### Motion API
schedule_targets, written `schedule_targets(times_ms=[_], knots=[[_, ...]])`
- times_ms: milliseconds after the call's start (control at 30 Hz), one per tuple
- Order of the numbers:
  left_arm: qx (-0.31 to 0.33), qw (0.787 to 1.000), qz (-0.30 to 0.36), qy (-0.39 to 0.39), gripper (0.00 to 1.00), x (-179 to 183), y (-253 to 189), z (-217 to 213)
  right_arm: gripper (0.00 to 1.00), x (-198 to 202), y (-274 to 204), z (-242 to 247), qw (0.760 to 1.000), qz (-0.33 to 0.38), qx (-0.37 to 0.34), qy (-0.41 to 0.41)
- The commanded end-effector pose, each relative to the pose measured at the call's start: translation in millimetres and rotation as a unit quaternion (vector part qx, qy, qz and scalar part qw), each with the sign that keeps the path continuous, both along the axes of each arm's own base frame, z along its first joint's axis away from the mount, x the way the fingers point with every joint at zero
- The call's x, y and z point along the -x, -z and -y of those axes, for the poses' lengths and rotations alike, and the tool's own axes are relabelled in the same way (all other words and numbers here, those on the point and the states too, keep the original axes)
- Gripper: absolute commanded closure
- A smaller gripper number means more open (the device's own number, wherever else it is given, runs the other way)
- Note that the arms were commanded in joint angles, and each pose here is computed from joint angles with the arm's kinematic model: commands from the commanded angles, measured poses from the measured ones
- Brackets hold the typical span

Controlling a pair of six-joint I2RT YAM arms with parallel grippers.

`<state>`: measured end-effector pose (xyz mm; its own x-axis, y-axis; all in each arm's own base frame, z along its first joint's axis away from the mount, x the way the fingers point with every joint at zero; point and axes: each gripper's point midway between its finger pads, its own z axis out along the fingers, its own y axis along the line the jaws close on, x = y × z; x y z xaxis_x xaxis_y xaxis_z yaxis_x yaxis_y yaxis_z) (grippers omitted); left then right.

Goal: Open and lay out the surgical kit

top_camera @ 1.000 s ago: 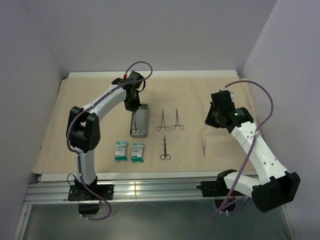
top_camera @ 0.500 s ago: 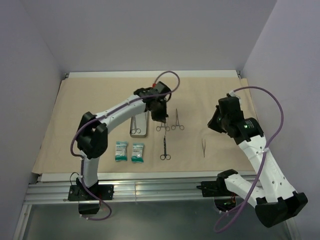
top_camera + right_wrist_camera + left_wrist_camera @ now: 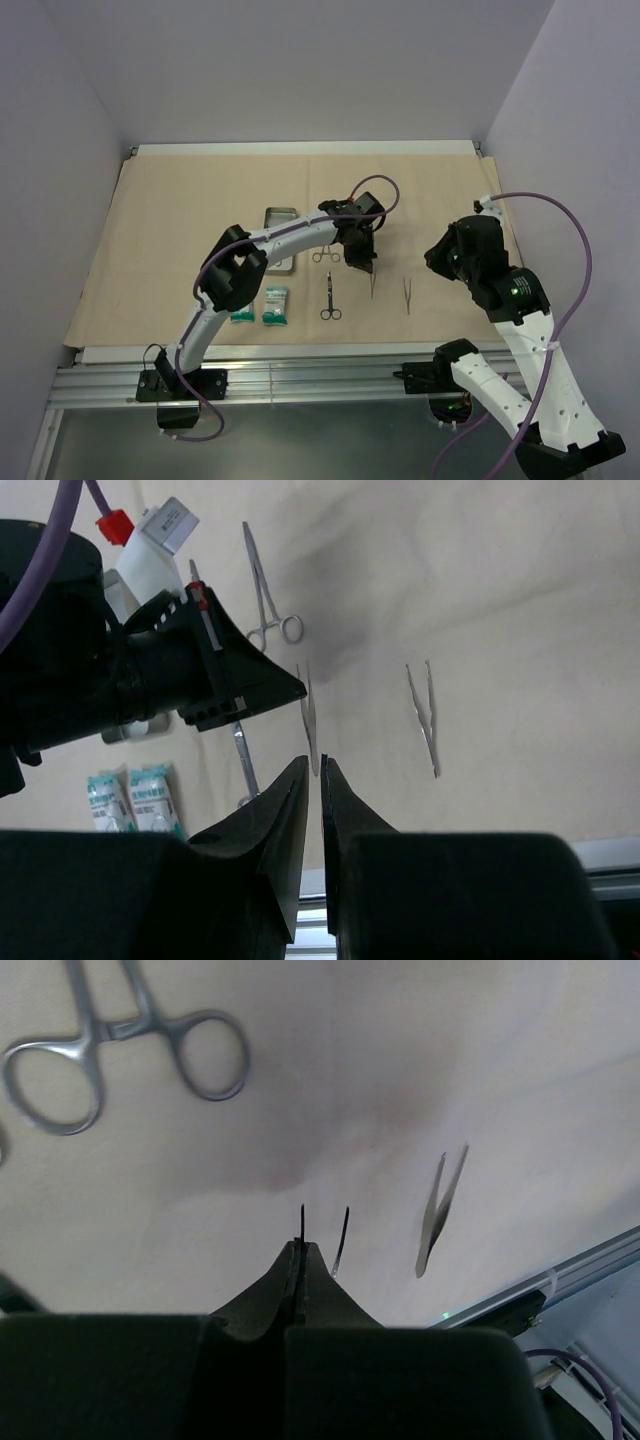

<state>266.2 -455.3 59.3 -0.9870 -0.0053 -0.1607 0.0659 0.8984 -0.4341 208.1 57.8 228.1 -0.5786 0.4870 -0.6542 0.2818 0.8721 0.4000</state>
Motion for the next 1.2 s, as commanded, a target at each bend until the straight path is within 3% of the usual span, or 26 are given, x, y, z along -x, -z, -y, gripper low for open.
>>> schedule_targets(times_ms=[0, 400, 900, 1167], knots=[[0.05, 0.999, 0.009, -0.002, 1.0, 3, -21, 35, 0.82, 6, 11, 3, 1.0, -0.014, 0.008, 0.002], [0.058, 0.997, -0.021, -0.044, 1.0, 22, -4, 57, 0.82, 10, 14, 4, 0.999, -0.015, 0.026, -0.021], [0.012, 0.997, 0.011, -0.078, 1.0, 20, 21, 57, 0.82, 24, 14, 4, 0.998, -0.01, 0.032, -0.044], [0.021, 0.997, 0.019, -0.077, 1.0, 18, 16, 60, 0.82, 25, 18, 4, 0.998, -0.016, 0.034, -0.047]])
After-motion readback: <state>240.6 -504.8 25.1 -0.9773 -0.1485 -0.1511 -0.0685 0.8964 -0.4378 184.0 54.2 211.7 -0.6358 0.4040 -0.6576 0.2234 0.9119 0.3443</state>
